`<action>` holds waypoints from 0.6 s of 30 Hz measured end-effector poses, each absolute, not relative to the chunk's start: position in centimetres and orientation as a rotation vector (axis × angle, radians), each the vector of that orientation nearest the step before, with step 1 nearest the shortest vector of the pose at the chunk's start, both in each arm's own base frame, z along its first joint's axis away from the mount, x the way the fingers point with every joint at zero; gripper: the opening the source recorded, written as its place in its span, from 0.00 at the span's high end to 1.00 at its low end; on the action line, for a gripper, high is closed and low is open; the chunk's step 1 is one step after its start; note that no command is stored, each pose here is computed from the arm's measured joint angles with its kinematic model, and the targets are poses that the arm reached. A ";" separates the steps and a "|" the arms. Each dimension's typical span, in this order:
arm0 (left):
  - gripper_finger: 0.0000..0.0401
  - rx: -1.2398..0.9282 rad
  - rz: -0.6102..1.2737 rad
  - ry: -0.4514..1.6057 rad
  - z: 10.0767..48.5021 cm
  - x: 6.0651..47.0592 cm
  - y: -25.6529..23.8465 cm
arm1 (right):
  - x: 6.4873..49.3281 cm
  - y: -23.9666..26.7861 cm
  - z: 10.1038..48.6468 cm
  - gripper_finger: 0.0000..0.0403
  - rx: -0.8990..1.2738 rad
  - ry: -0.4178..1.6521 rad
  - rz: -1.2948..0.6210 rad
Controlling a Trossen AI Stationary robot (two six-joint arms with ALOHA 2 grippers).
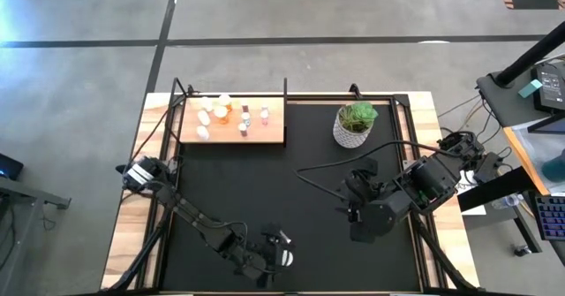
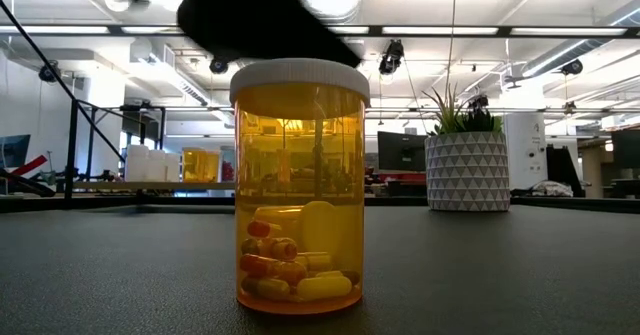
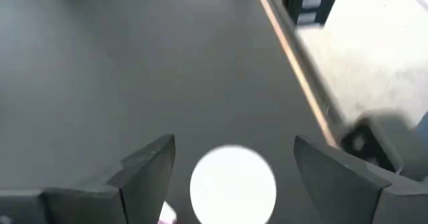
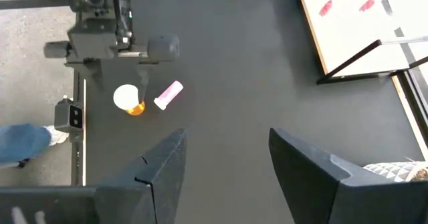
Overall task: Pick and place medicine bottles onto shelf by color
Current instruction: Put the orange pill bottle on the shelf aligned with the other orange pill bottles
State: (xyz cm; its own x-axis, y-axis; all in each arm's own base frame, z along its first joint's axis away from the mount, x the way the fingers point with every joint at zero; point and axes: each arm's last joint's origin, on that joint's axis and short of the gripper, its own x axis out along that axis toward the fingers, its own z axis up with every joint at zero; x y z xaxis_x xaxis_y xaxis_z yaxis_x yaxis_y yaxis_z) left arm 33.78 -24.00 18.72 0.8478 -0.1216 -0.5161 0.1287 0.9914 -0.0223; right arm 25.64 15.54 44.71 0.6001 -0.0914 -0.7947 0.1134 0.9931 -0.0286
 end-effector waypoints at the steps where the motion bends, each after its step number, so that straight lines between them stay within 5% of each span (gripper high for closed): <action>1: 0.28 0.020 -0.131 0.558 18.3 33.7 -24.0 | 25.6 15.5 44.7 0.50 0.025 0.920 -0.119; 18: 0.34 0.025 -0.105 0.602 15.8 34.1 -24.3 | 25.7 15.5 44.7 0.50 0.026 0.920 -0.119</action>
State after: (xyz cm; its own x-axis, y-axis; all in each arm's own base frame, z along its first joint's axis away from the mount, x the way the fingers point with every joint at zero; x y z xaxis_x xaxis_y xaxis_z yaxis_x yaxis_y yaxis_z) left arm 34.05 -24.26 15.79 0.8188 -0.0915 -0.5667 0.1058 0.9944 -0.0076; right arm 25.65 15.54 44.70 0.5999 -0.0918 -0.7948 0.1138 0.9931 -0.0288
